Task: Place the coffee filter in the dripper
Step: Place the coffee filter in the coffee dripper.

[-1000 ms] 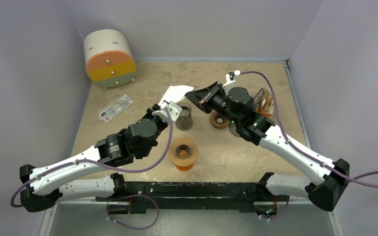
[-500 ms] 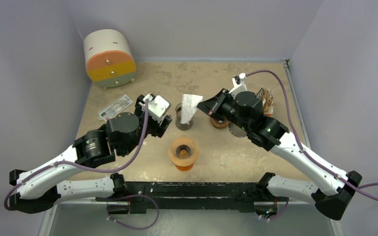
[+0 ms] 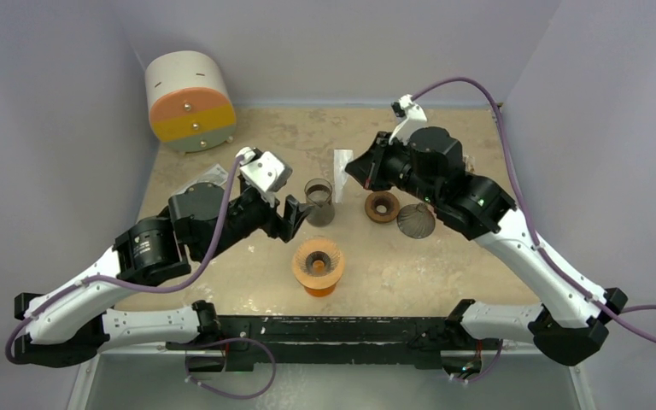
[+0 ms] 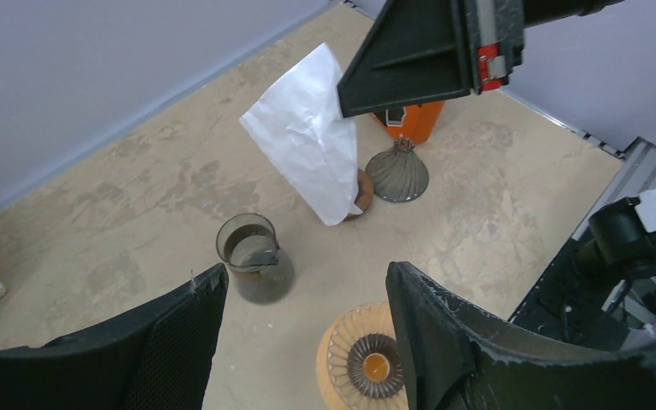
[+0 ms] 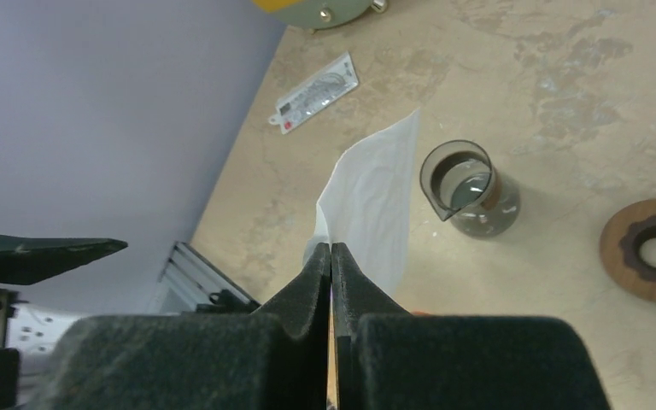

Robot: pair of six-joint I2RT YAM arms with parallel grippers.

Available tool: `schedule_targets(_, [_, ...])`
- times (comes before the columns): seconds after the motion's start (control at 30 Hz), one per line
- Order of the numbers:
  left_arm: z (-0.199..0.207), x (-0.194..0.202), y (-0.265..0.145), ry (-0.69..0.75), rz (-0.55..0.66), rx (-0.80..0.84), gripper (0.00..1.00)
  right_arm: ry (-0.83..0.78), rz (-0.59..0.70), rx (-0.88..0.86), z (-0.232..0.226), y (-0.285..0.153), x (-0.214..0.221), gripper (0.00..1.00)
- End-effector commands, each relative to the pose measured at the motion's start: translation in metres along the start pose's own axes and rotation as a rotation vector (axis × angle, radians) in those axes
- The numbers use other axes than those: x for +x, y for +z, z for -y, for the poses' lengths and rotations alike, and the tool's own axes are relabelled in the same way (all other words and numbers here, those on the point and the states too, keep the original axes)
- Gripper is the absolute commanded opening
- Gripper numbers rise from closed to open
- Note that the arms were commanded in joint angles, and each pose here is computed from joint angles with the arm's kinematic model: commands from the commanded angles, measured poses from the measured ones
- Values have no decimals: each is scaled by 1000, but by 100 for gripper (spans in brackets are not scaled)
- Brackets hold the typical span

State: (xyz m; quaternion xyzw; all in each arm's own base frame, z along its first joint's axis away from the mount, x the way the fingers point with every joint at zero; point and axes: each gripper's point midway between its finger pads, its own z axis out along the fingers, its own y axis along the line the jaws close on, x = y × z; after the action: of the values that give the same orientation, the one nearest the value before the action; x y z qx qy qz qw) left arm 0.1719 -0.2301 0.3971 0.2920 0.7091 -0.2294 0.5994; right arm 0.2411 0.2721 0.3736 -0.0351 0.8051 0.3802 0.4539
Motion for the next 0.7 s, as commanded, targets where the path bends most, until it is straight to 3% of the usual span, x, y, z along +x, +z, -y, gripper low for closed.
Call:
schedule_targets(0.0, [20,-23,2,-93,40,83,67,-182,-92,4,1,-6,6,0])
schedule_targets(0.2, [32,-30,20,-133,32,89,67,-280,-82,91,5,-5,-4,0])
schedule_targets(0.47, [22,-28,46,-183,9,-42,65,-370,36,233,-9,-6,-20,0])
schedule_targets(0.67, [8,-30,47,-213,44,-122,65,-395,65,247,-21,-4,-18,0])
